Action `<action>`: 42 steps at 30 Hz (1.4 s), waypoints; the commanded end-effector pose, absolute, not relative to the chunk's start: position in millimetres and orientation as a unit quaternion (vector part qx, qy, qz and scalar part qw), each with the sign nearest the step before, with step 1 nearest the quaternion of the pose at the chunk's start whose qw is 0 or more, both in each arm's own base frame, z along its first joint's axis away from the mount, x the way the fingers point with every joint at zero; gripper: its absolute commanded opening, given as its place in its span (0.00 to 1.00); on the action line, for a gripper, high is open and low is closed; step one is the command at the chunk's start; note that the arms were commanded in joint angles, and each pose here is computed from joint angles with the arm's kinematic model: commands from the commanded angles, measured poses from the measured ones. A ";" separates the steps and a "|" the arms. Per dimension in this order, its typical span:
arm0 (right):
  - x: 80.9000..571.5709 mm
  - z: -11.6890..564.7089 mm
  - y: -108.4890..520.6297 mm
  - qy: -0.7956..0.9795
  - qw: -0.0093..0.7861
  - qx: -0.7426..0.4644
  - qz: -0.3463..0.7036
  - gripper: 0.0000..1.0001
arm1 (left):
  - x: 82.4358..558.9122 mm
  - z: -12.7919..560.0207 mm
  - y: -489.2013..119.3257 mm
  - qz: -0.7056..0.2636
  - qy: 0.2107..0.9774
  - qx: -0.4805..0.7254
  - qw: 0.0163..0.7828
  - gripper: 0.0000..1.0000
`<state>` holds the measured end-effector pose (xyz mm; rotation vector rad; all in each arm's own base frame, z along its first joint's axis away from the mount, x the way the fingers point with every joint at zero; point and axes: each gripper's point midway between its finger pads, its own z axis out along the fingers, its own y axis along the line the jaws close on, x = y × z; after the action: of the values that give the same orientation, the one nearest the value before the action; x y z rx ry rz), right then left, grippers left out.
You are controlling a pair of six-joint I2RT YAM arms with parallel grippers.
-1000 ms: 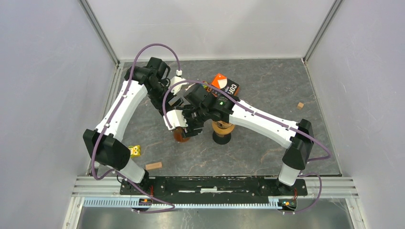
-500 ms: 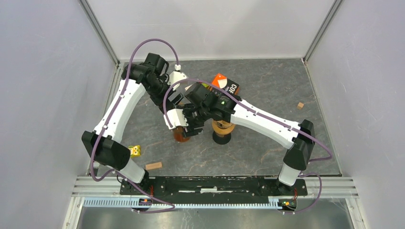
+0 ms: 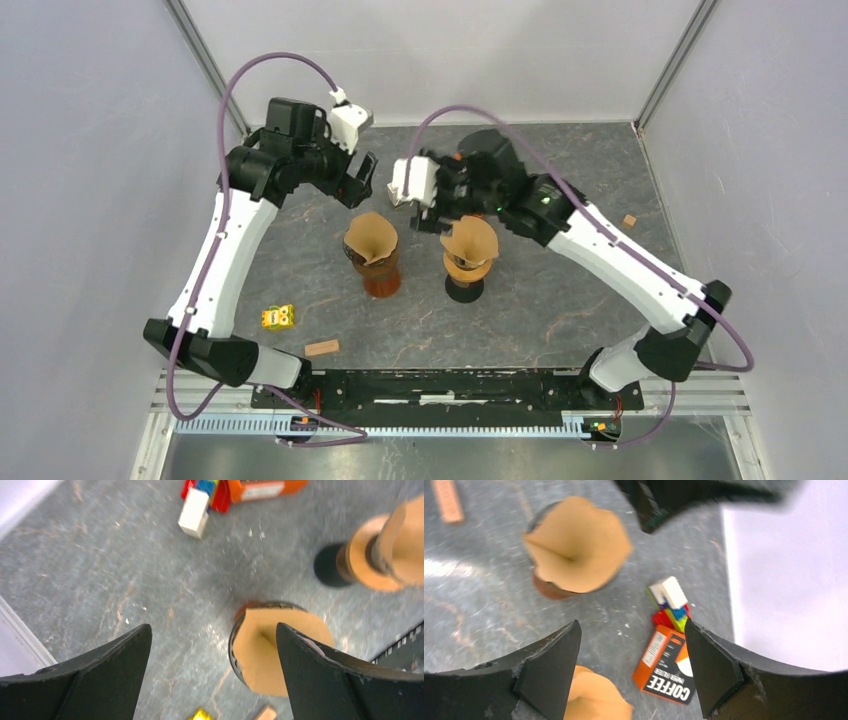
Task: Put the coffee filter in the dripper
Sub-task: Reset both arms
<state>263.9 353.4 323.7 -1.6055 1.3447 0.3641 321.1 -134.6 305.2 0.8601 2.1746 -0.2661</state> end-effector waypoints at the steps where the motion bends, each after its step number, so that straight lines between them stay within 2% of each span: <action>1: 311.7 379.5 303.2 0.610 0.593 -0.517 0.099 0.84 | 345.4 362.9 -132.0 -0.119 0.817 0.230 0.516 1.00; 6: 361.6 397.4 215.6 0.674 0.640 -0.368 0.035 0.86 | 355.9 378.4 -112.9 -0.098 0.798 0.163 0.572 1.00; 12: 377.7 408.3 148.6 0.700 0.663 -0.266 -0.013 0.90 | 357.5 379.8 -102.2 -0.091 0.778 0.137 0.606 1.00; 15: 374.8 411.6 138.8 0.696 0.670 -0.259 -0.019 0.98 | 353.3 386.7 -101.1 -0.093 0.760 0.135 0.629 1.00; 42: 365.5 401.3 128.7 0.691 0.674 -0.261 0.006 0.98 | 339.6 391.7 -103.7 -0.093 0.757 0.170 0.624 1.00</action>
<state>369.3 129.6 386.0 -0.6186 1.6030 -0.0098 343.6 -100.9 370.4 0.3802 1.8051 -0.1931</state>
